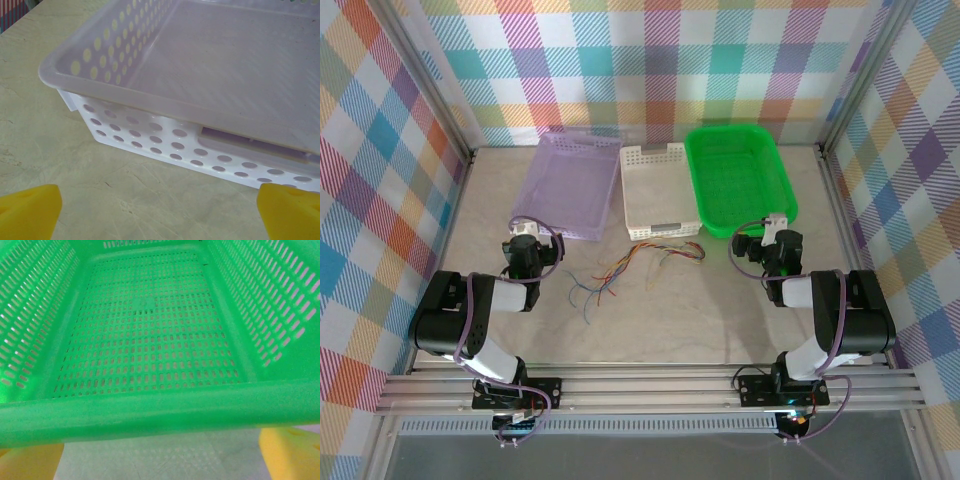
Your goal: Untangle the cables
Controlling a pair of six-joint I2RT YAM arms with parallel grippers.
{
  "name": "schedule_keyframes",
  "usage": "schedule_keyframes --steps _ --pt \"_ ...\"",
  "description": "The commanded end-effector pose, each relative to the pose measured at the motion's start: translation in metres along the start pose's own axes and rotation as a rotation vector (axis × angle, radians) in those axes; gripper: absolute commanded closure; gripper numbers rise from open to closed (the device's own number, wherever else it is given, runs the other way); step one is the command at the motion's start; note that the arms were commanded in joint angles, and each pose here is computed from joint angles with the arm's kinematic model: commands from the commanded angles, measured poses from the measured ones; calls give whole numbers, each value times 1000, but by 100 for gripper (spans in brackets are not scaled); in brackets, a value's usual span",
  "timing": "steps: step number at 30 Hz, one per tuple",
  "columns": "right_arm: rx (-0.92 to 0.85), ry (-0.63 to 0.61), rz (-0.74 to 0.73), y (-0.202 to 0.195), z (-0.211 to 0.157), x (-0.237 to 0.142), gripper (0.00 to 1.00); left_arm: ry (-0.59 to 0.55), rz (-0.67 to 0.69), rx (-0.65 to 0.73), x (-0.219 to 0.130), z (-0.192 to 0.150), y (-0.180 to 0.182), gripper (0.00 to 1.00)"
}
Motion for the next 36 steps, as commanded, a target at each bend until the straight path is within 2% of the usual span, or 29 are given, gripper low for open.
schedule_keyframes --steps 1,3,9,13,17,18,21,24,26,29,34,36 --pt "1 -57 -3 -1 22 -1 0 -31 0 -17 1 9 2 0" --pt "18 -3 -43 -5 34 -8 0 -30 0 -18 1 8 2 0" --pt "-1 -18 -8 4 69 -41 0 -31 0 -17 1 9 2 0" --pt "102 -15 -62 -1 88 -61 0 -31 0 -18 1 9 2 0" --pt "80 -34 115 26 104 -78 0 -32 0 -17 1 9 2 0" --pt "118 -61 147 32 109 -83 0 -33 0 -18 1 9 2 0" --pt "376 -84 176 36 113 -94 0 -31 -1 -17 1 9 2 0" --pt "607 16 184 39 106 -99 0 -33 1 -18 1 9 2 0" --pt "690 27 183 39 102 -99 0 -32 1 -17 1 9 2 0" --pt "654 99 212 51 97 -93 0 -32 -1 -18 1 9 2 0" --pt "425 192 190 89 97 -90 0 -30 1 -18 1 8 2 0" --pt "384 244 174 99 96 -91 0 -32 1 -17 1 9 2 0"
Point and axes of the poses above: each hand's point on the last joint's axis, 136 mm out from that joint toward the fingers, its own x axis out along the fingers, its own y axis along the line the jaws close on, z = x × y, the point moved 3 cm from there along -x, back along the fingers
